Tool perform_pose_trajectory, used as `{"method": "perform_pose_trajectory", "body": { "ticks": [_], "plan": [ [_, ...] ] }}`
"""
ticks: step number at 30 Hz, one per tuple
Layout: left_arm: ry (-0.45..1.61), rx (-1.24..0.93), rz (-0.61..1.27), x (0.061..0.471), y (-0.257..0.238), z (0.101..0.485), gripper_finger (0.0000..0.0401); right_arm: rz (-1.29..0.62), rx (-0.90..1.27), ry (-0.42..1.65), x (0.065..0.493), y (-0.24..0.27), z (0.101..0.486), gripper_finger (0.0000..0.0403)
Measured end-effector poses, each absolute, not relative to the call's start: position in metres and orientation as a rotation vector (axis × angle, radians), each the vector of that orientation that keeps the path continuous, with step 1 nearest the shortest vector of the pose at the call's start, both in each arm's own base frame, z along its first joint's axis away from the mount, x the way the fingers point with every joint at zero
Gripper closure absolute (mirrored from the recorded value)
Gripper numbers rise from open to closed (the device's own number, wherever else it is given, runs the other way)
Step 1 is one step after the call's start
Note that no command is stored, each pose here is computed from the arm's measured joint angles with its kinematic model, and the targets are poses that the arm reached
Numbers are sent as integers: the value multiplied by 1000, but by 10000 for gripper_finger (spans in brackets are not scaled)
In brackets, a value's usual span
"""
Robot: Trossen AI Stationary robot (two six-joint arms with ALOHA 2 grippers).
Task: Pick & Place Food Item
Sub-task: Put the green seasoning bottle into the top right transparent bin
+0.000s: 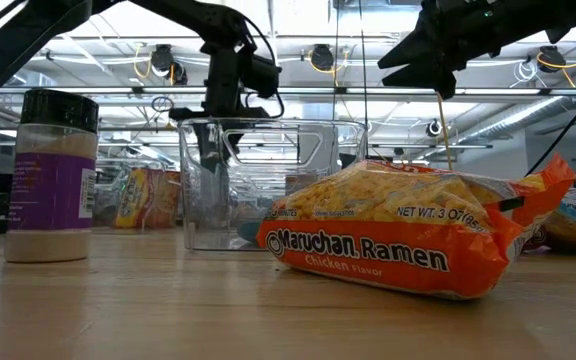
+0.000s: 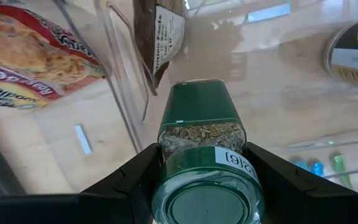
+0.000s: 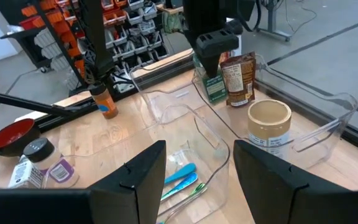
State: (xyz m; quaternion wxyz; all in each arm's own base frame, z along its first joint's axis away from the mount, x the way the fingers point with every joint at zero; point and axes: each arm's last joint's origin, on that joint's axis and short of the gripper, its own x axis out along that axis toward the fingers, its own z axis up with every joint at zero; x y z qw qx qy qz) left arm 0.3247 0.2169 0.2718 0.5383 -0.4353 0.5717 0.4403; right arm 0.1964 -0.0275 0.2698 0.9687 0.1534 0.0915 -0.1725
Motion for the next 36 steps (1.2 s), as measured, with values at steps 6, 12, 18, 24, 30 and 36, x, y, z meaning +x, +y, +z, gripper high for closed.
{"method": "perform_pose_trajectory", "body": {
  "ticks": [6,12,18,24,30,36],
  "plan": [
    [1371,-1064,1043,325,216,255,194,-350,317,184,196,-28,270,222],
    [1345,-1078,1056,327,218,244,194,-351,317,184,196,-28,270,222],
    [1322,-1087,1060,327,220,239,194,-352,317,183,196,-28,270,222],
    [1308,-1095,1070,326,223,238,194,-352,317,183,196,-28,270,222],
    [1301,-1099,1073,326,224,238,186,-352,317,183,196,-28,270,222],
    [1296,-1107,1083,326,223,239,158,-352,317,183,196,-28,270,222]
  ]
}}
